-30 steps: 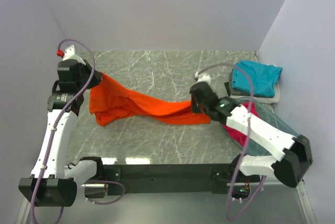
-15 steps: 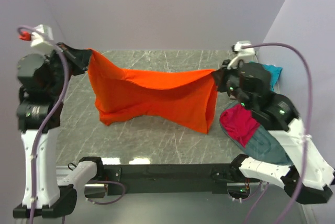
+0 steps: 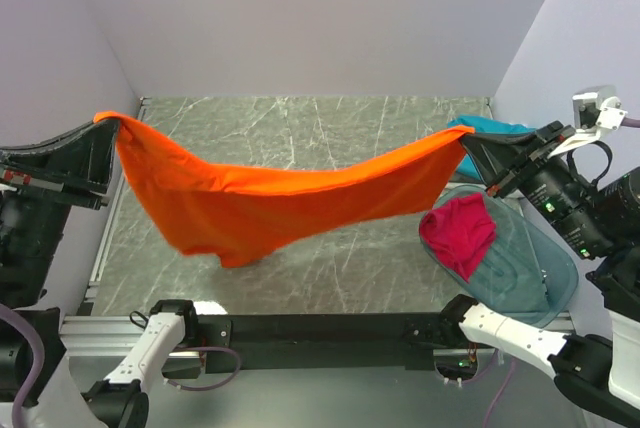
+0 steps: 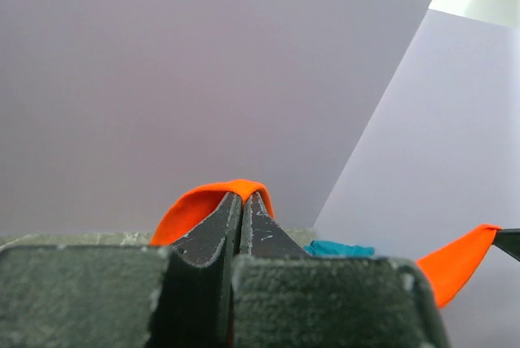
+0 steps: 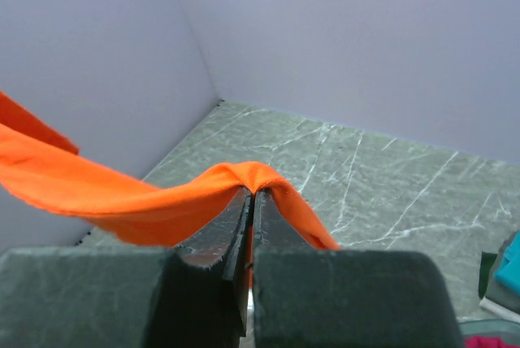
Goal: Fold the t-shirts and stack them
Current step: Flatten the tshirt out
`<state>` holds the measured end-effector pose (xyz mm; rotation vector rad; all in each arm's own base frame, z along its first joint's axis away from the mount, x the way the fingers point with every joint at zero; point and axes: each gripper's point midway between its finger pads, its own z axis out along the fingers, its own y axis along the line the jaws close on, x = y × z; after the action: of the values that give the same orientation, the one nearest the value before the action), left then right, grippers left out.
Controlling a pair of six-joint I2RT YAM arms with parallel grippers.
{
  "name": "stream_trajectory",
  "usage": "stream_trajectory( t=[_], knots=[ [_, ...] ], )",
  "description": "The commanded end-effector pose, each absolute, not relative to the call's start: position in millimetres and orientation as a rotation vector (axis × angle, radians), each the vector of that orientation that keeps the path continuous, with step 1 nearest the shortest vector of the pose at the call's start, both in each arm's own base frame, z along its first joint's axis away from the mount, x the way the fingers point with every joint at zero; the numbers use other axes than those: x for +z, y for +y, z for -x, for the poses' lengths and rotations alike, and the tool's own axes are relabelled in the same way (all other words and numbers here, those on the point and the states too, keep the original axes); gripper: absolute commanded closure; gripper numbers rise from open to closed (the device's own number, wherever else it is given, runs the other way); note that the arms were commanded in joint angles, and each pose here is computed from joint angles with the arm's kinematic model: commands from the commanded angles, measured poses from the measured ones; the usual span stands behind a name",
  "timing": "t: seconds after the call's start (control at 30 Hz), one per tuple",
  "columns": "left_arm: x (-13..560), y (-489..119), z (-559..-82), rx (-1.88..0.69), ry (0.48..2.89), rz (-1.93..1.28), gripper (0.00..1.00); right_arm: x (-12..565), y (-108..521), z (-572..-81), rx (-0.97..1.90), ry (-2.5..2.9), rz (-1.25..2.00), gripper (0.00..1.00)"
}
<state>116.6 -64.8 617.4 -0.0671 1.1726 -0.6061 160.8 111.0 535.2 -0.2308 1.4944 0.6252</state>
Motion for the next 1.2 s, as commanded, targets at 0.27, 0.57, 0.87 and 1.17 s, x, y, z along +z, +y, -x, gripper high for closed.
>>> stream_trajectory(
  t=[0.27, 0.57, 0.87, 1.17],
  knots=[
    [509.0, -72.1, -298.0, -0.648, 1.551, 0.171, 1.0, 464.2, 152.7, -265.6, 0.393, 1.687, 0.22, 1.0],
    [457.1, -56.9, -418.5, -0.543, 1.739, 0.267, 0.99, 416.6, 174.4, -385.6, 0.385, 1.824, 0.217, 1.0],
    [573.4, -37.5, -416.5, -0.545, 1.484, 0.172, 0.99, 509.3, 169.8, -416.4, 0.422, 1.617, 0.199, 1.0],
    [500.5, -32.7, -363.9, -0.538, 1.546, 0.236, 0.99, 453.8, 168.8, -391.1, 0.445, 1.691, 0.255, 1.0]
  ],
)
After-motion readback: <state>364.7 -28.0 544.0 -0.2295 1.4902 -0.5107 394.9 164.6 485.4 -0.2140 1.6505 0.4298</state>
